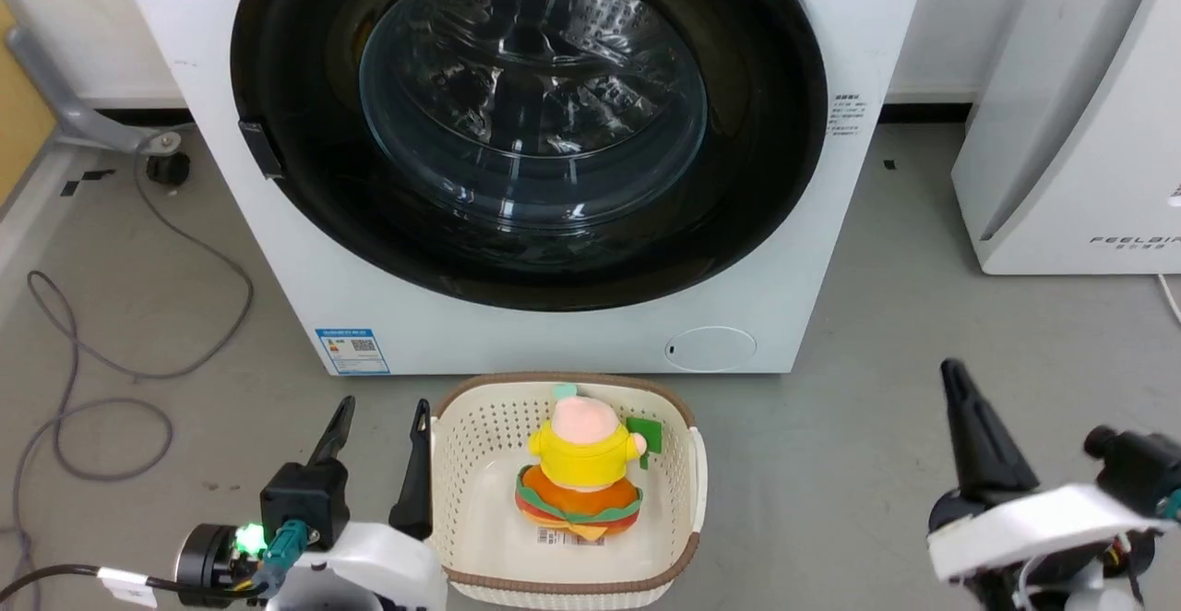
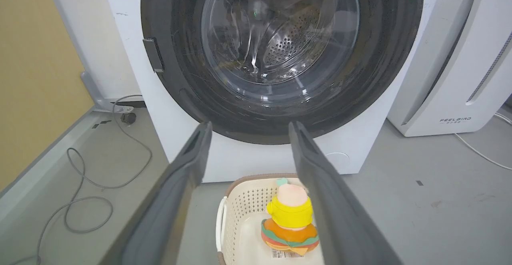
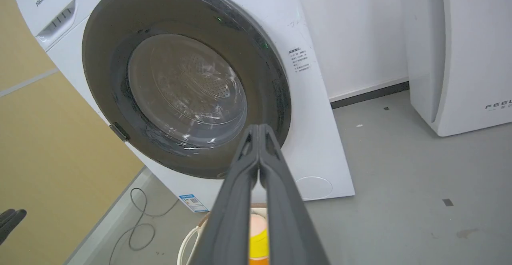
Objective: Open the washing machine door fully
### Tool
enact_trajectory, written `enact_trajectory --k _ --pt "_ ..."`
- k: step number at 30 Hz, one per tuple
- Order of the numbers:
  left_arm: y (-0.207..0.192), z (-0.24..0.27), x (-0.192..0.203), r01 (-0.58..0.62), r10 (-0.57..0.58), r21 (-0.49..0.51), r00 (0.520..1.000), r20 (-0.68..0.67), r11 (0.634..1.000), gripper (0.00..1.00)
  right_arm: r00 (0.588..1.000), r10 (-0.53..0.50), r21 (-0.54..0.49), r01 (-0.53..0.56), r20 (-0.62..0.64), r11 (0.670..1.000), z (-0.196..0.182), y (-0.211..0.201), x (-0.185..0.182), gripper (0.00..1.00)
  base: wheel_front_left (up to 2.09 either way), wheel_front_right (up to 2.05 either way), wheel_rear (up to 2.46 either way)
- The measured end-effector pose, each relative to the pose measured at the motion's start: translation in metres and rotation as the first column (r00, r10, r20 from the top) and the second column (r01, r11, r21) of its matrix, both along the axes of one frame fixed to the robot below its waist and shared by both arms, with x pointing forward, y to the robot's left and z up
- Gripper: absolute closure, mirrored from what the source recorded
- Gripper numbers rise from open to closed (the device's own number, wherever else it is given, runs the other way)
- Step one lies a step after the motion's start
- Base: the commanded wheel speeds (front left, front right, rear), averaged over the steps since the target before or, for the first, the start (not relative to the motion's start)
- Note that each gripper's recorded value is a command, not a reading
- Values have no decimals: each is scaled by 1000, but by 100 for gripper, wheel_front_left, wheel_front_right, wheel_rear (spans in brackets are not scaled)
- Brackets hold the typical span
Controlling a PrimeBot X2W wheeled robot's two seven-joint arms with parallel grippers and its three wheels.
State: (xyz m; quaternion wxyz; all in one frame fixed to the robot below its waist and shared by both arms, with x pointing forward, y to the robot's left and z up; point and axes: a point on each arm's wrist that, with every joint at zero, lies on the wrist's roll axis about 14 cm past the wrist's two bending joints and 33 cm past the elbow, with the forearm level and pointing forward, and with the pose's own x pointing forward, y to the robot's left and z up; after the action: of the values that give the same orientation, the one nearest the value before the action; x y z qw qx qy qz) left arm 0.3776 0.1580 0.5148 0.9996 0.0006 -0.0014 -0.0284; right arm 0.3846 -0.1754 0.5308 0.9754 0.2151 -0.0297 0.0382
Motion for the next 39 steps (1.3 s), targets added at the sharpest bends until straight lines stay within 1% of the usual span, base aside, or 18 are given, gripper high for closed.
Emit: enact_trajectory --k 2,3,11,17,23,30,39 --pt "0 1 2 0 0 -1 1000 6 1000 0 1000 -11 35 10 18 999 5 -3 5 100 0 0 0" --pt "0 -1 4 0 0 -2 1000 5 1000 0 999 -21 76 19 25 997 8 -8 14 100 0 0 0" --pt "-1 2 16 4 -3 -10 1000 24 1000 0 998 -50 165 41 47 985 20 -25 44 100 0 0 0" --pt "-3 1 23 7 -6 -15 1000 29 1000 0 997 -50 225 38 50 974 29 -35 70 100 0 0 0" --pt "-6 2 29 15 -14 -22 999 42 1000 0 998 -33 259 20 48 966 40 -41 96 100 0 0 0" --pt "-7 -2 34 15 -14 -32 999 40 999 0 999 20 292 -27 26 956 51 -39 124 100 0 0 0" --pt "-11 -5 43 25 -23 -46 999 47 999 0 997 82 364 -80 9 928 68 -33 155 100 0 0 0"
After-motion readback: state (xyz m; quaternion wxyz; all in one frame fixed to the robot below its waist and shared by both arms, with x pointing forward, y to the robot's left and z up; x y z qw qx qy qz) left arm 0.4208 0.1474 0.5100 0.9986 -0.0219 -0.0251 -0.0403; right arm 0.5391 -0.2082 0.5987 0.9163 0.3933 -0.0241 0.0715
